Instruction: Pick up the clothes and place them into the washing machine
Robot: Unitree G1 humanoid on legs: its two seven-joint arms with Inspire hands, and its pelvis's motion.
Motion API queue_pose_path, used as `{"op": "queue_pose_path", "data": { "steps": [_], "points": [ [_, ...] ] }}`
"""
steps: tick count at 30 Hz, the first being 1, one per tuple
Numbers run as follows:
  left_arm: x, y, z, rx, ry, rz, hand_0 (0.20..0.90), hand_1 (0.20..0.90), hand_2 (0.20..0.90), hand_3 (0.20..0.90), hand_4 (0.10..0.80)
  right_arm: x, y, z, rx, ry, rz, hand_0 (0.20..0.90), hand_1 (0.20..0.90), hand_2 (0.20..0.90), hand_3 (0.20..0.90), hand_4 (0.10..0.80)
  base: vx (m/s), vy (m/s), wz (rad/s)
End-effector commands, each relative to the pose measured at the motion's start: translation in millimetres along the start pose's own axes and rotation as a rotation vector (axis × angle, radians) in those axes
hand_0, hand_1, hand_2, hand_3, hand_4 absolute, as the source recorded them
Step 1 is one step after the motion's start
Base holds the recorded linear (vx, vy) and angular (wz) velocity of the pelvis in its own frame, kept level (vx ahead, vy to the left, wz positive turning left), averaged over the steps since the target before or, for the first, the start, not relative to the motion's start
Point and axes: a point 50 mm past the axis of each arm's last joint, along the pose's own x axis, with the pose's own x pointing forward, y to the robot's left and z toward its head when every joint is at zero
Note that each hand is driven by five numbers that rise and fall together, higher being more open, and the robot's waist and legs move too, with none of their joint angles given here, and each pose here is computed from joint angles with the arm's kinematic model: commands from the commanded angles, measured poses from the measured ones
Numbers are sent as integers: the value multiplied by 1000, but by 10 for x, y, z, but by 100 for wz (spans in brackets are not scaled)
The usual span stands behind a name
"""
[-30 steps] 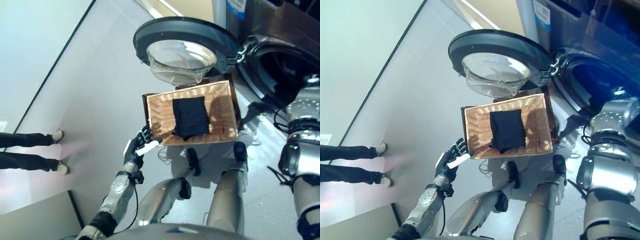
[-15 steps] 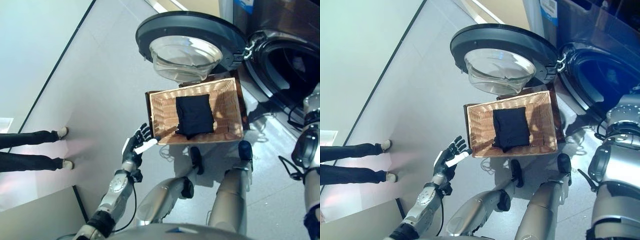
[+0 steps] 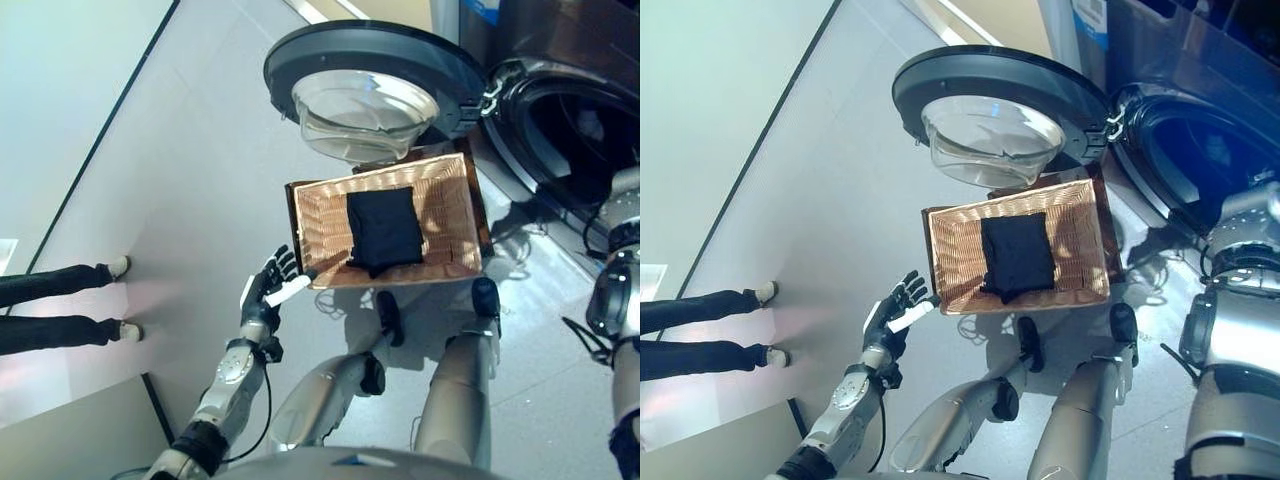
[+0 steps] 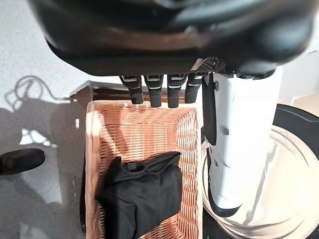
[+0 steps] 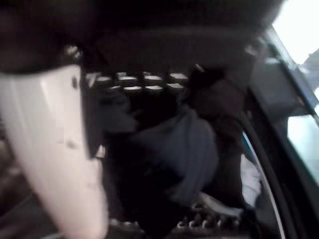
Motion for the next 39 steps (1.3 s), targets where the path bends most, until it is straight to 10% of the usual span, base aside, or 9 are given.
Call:
{"op": "queue_pose_path", "data": {
  "steps": [1, 22, 39],
  "points": [
    [-69, 254, 269, 47, -155, 75, 900, 900, 900, 900, 800, -64, 122, 992, -232, -526, -3, 900, 900, 900, 900, 800, 0, 0, 0],
    [71, 92, 287, 1, -171, 121, 900, 900, 900, 900, 800, -271, 8, -243, -506, -381, -189, 900, 900, 900, 900, 800, 0, 0, 0],
    [51, 180, 303, 17, -197, 184, 900, 900, 900, 900, 800, -1101, 110, -1286, -509, -290, 142, 900, 900, 900, 900, 800, 1, 6, 0]
  ]
}}
